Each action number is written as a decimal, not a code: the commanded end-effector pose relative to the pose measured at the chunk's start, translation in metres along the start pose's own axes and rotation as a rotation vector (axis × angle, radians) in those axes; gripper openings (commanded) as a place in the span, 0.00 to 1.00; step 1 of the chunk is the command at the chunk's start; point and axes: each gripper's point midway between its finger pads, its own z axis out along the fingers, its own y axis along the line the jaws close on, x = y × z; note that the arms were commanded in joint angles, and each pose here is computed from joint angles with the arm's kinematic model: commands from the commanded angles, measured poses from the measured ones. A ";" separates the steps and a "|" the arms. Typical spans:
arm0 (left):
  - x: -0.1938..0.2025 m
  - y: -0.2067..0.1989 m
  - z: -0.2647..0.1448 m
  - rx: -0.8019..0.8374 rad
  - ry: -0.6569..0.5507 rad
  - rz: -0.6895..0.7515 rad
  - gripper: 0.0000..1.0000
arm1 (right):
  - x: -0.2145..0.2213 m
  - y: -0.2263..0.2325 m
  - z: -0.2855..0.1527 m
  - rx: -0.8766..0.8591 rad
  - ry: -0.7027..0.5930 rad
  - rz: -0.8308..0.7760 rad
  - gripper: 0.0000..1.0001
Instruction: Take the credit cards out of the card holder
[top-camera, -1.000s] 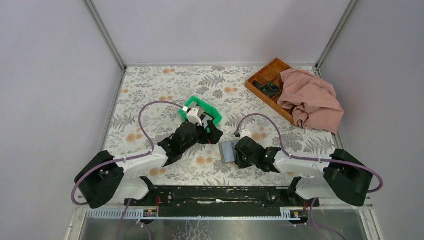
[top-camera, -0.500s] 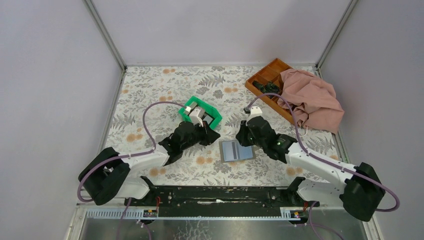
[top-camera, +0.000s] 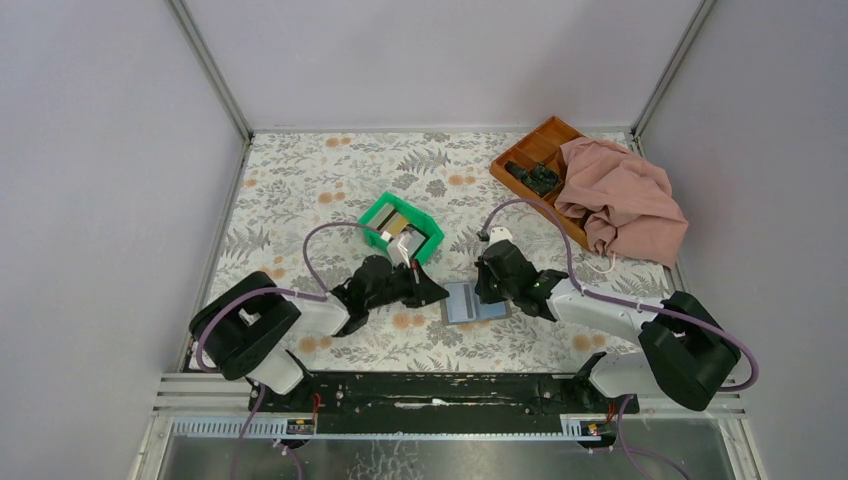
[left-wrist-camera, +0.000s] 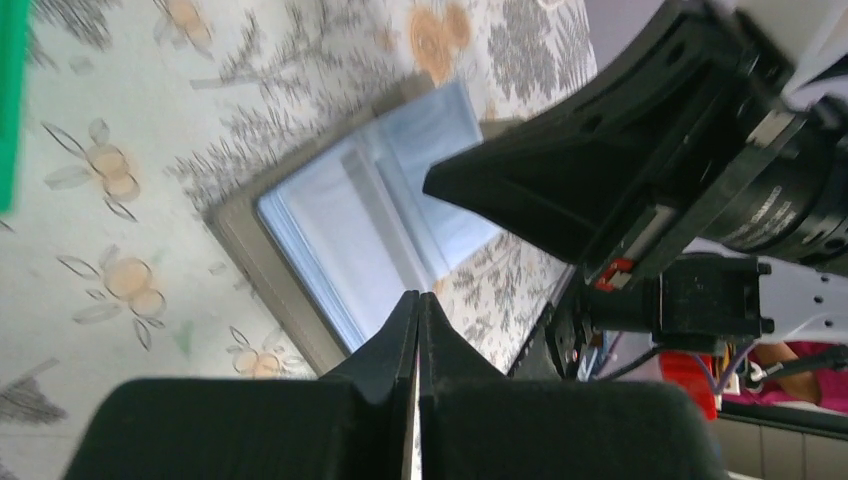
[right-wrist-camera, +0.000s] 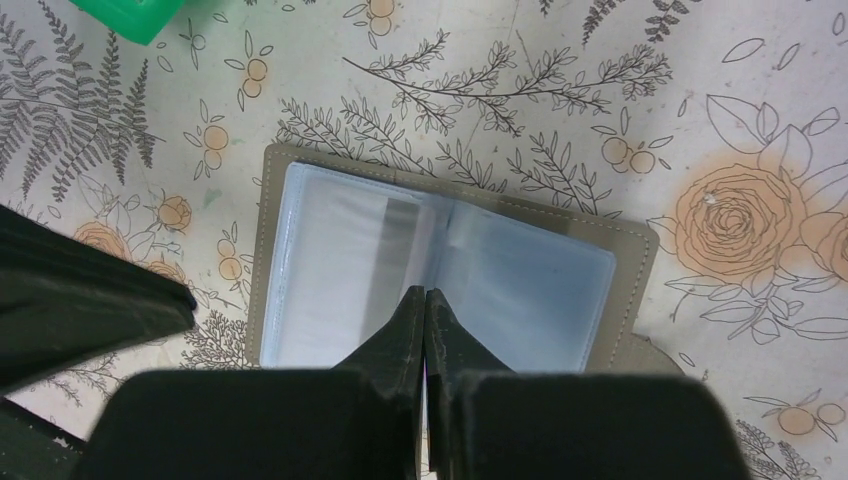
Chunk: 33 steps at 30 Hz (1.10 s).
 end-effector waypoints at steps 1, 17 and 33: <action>0.006 -0.024 0.002 0.085 -0.022 -0.029 0.00 | -0.003 0.011 0.004 -0.068 -0.026 0.016 0.00; 0.032 0.016 -0.012 -0.105 0.012 0.004 0.00 | 0.022 0.010 0.009 -0.090 0.025 0.063 0.00; 0.035 0.019 -0.002 -0.097 0.023 -0.009 0.00 | 0.029 0.005 0.007 -0.088 0.025 0.077 0.00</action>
